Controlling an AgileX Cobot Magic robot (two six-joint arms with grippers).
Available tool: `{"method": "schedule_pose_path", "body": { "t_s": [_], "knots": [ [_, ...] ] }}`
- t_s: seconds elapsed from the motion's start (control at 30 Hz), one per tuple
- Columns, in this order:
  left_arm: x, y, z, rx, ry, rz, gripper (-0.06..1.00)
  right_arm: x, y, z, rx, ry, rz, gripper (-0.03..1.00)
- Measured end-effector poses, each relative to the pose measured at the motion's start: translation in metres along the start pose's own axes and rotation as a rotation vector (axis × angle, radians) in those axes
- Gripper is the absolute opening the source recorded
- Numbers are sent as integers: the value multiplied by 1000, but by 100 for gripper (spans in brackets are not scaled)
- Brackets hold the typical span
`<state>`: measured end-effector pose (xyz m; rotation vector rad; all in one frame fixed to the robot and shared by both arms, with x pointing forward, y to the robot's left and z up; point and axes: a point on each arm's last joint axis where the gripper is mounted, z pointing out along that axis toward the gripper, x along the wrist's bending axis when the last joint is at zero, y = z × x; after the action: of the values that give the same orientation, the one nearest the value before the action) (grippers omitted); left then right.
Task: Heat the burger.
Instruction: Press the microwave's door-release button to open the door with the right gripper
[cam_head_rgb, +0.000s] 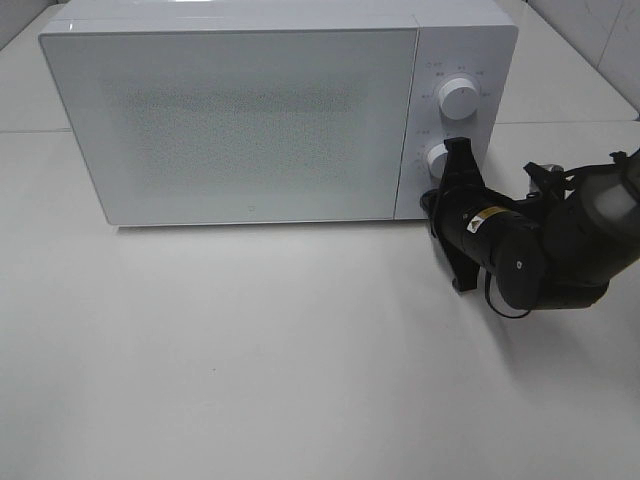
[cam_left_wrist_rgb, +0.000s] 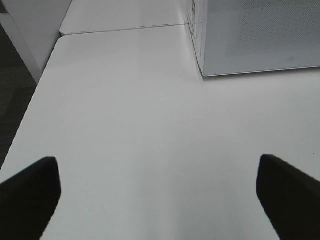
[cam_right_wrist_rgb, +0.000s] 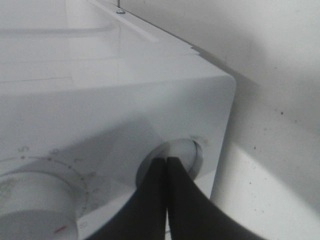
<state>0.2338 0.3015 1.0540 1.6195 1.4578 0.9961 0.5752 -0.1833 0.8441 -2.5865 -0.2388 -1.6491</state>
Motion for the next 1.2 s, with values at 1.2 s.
{"method": "schedule_pose_path", "body": {
  "t_s": [1.2],
  "knots": [
    [0,0,0,0,0,0,99,3,-3,9,-12,-47,30,3]
  ]
}}
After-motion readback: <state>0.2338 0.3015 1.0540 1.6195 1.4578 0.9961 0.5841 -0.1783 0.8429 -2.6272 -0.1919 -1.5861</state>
